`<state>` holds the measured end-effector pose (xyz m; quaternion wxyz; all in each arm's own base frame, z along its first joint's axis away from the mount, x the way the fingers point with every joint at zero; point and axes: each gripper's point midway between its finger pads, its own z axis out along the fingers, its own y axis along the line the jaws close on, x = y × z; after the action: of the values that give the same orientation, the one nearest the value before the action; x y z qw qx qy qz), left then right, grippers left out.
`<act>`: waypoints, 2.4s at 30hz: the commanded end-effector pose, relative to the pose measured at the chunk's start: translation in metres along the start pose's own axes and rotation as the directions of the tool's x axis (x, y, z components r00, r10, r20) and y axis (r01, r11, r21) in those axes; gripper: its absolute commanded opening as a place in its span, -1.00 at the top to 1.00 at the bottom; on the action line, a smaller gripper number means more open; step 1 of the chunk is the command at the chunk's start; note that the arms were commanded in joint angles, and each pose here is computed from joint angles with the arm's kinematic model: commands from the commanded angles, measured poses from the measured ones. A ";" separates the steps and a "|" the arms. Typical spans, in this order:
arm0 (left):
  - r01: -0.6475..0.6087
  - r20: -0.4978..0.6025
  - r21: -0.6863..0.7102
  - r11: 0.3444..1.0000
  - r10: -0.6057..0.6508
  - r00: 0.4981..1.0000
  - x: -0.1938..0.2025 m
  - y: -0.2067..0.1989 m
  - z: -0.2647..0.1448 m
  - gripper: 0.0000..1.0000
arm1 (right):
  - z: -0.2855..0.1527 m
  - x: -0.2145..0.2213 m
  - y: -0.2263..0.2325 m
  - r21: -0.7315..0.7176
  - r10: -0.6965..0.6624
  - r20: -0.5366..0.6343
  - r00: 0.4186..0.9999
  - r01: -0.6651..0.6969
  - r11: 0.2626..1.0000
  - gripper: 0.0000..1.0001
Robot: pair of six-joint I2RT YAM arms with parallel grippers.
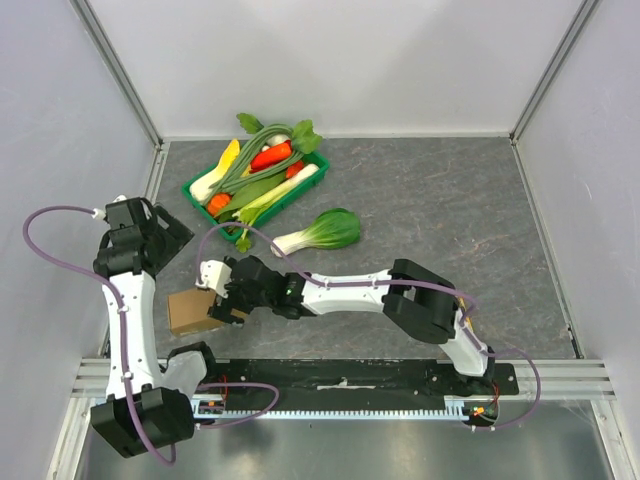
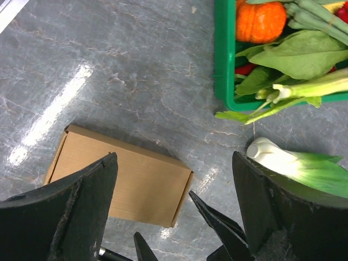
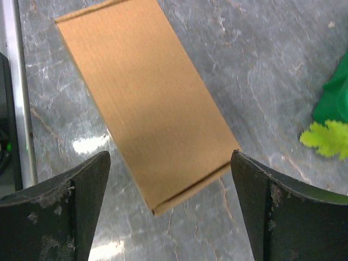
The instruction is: Unpack the express box
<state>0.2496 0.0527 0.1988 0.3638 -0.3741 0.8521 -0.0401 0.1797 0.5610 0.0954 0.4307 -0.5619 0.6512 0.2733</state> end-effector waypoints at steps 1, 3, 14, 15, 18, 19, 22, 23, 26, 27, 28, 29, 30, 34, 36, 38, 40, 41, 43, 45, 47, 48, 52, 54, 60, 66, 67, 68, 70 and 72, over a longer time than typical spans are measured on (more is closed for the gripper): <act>0.087 0.014 -0.020 0.996 -0.086 0.996 -0.001 0.010 0.000 -0.81 | 0.018 -0.033 0.000 -0.027 -0.096 0.088 0.992 0.098 0.995 -0.96; 0.094 -0.006 -0.011 0.996 -0.094 0.996 0.004 0.010 0.003 -0.81 | 0.020 -0.021 0.000 -0.038 -0.108 0.049 0.993 0.110 0.993 -0.96; 0.123 -0.077 0.020 0.992 -0.121 0.990 0.019 0.008 0.016 -0.79 | -0.019 0.078 0.001 -0.088 -0.037 -0.192 0.981 0.020 0.996 -0.82; 0.125 -0.084 0.020 0.992 -0.123 0.989 0.021 0.009 0.017 -0.78 | -0.025 0.082 -0.003 -0.069 -0.021 -0.201 0.979 0.007 0.998 -0.79; 0.119 -0.092 0.040 0.992 -0.115 0.989 0.024 0.006 0.017 -0.75 | -0.048 0.095 -0.014 -0.006 0.027 -0.227 0.974 -0.030 1.000 -0.61; 0.121 -0.098 0.046 0.992 -0.116 0.988 0.025 0.005 0.017 -0.74 | -0.060 0.099 -0.017 0.018 0.038 -0.232 0.972 -0.035 0.999 -0.54; 0.115 -0.113 0.093 0.989 -0.104 0.988 0.028 -0.002 0.014 -0.67 | -0.086 0.109 -0.028 0.104 0.061 -0.251 0.966 -0.036 0.994 -0.44; 0.107 -0.118 0.110 0.988 -0.094 0.989 0.029 -0.004 0.013 -0.65 | -0.093 0.112 -0.031 0.130 0.073 -0.259 0.963 -0.040 0.991 -0.42; 0.092 -0.127 0.161 0.983 -0.072 0.989 0.033 -0.011 0.008 -0.61 | -0.124 0.122 -0.043 0.240 0.132 -0.285 0.950 -0.062 0.969 -0.39; 0.088 -0.132 0.172 0.981 -0.066 0.989 0.035 -0.012 0.007 -0.60 | -0.134 0.130 -0.046 0.274 0.150 -0.311 0.939 -0.062 0.960 -0.38; 0.086 -0.144 0.197 0.977 -0.058 0.988 0.038 -0.015 0.005 -0.60 | -0.146 0.126 -0.047 0.299 0.184 -0.296 0.938 -0.092 0.950 -0.38; 0.076 -0.154 0.213 0.974 -0.043 0.987 0.041 -0.017 0.004 -0.59 | -0.153 0.127 -0.049 0.320 0.202 -0.294 0.934 -0.103 0.942 -0.39; 0.077 -0.175 0.218 0.973 -0.039 0.984 0.047 -0.016 0.006 -0.57 | -0.161 0.130 -0.050 0.337 0.221 -0.306 0.926 -0.112 0.935 -0.38; 0.120 -0.279 0.295 0.948 -0.035 0.960 0.075 -0.025 0.006 -0.47 | -0.181 0.096 -0.048 0.331 0.267 -0.215 0.939 -0.187 0.925 -0.55; 0.150 -0.339 0.315 0.937 -0.037 0.940 0.092 -0.025 0.009 -0.39 | -0.184 0.076 -0.051 0.327 0.253 -0.167 0.953 -0.188 0.926 -0.71; 0.174 -0.388 0.317 0.932 -0.040 0.921 0.108 -0.023 0.012 -0.29 | -0.181 0.053 -0.055 0.299 0.192 -0.132 0.972 -0.146 0.943 -0.96; 0.205 -0.417 0.340 0.918 -0.049 0.908 0.114 -0.027 0.011 -0.27 | -0.170 0.041 -0.057 0.268 0.131 -0.137 0.982 -0.091 0.959 -0.96; 0.217 -0.431 0.335 0.917 -0.056 0.901 0.119 -0.026 0.011 -0.26 | -0.165 0.041 -0.057 0.252 0.081 -0.160 0.984 -0.038 0.967 -0.96; 0.230 -0.434 0.330 0.916 -0.069 0.898 0.121 -0.025 0.010 -0.25 | -0.148 0.045 -0.059 0.221 0.024 -0.215 0.976 0.025 0.975 -0.96; 0.228 -0.425 0.329 0.916 -0.073 0.902 0.122 -0.024 0.010 -0.26 | -0.135 0.057 -0.057 0.175 -0.031 -0.277 0.960 0.082 0.981 -0.96; 0.239 -0.431 0.319 0.917 -0.084 0.898 0.124 -0.023 0.010 -0.26 | -0.127 0.064 -0.054 0.136 -0.056 -0.304 0.951 0.102 0.985 -0.96; 0.244 -0.435 0.313 0.918 -0.090 0.896 0.125 -0.022 0.011 -0.27 | -0.121 0.067 -0.055 0.121 -0.074 -0.318 0.945 0.118 0.986 -0.96; 0.249 -0.439 0.304 0.920 -0.097 0.893 0.125 -0.021 0.013 -0.27 | -0.104 0.078 -0.054 0.076 -0.089 -0.344 0.935 0.123 0.989 -0.96; 0.239 -0.431 0.307 0.921 -0.090 0.898 0.121 -0.023 0.013 -0.27 | -0.095 0.086 -0.056 0.071 -0.088 -0.364 0.927 0.121 0.990 -0.96; 0.205 -0.421 0.315 0.927 -0.057 0.905 0.113 -0.025 0.015 -0.27 | -0.084 0.113 -0.061 0.074 -0.075 -0.424 0.903 0.117 0.990 -0.96; 0.207 -0.442 0.324 0.923 -0.045 0.896 0.117 -0.026 0.017 -0.27 | -0.093 0.131 -0.074 0.142 0.061 -0.464 0.884 0.006 0.990 -0.71; 0.212 -0.454 0.322 0.923 -0.046 0.890 0.121 -0.025 0.019 -0.27 | -0.100 0.139 -0.077 0.155 0.114 -0.489 0.865 -0.042 0.987 -0.67; 0.210 -0.454 0.327 0.921 -0.041 0.890 0.122 -0.025 0.020 -0.27 | -0.103 0.140 -0.072 0.129 0.150 -0.493 0.857 -0.098 0.987 -0.62; 0.218 -0.474 0.328 0.919 -0.040 0.880 0.127 -0.026 0.021 -0.27 | -0.116 0.151 -0.068 0.170 0.251 -0.533 0.808 -0.189 0.967 -0.57; 0.226 -0.486 0.332 0.916 -0.039 0.873 0.131 -0.030 0.022 -0.27 | -0.129 0.158 -0.060 0.213 0.329 -0.545 0.771 -0.253 0.944 -0.56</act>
<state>0.2144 -0.0420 0.1100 0.1978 -0.3594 0.8639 -0.2921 0.2389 0.4107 0.0590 0.3236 -0.5479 0.7625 0.1168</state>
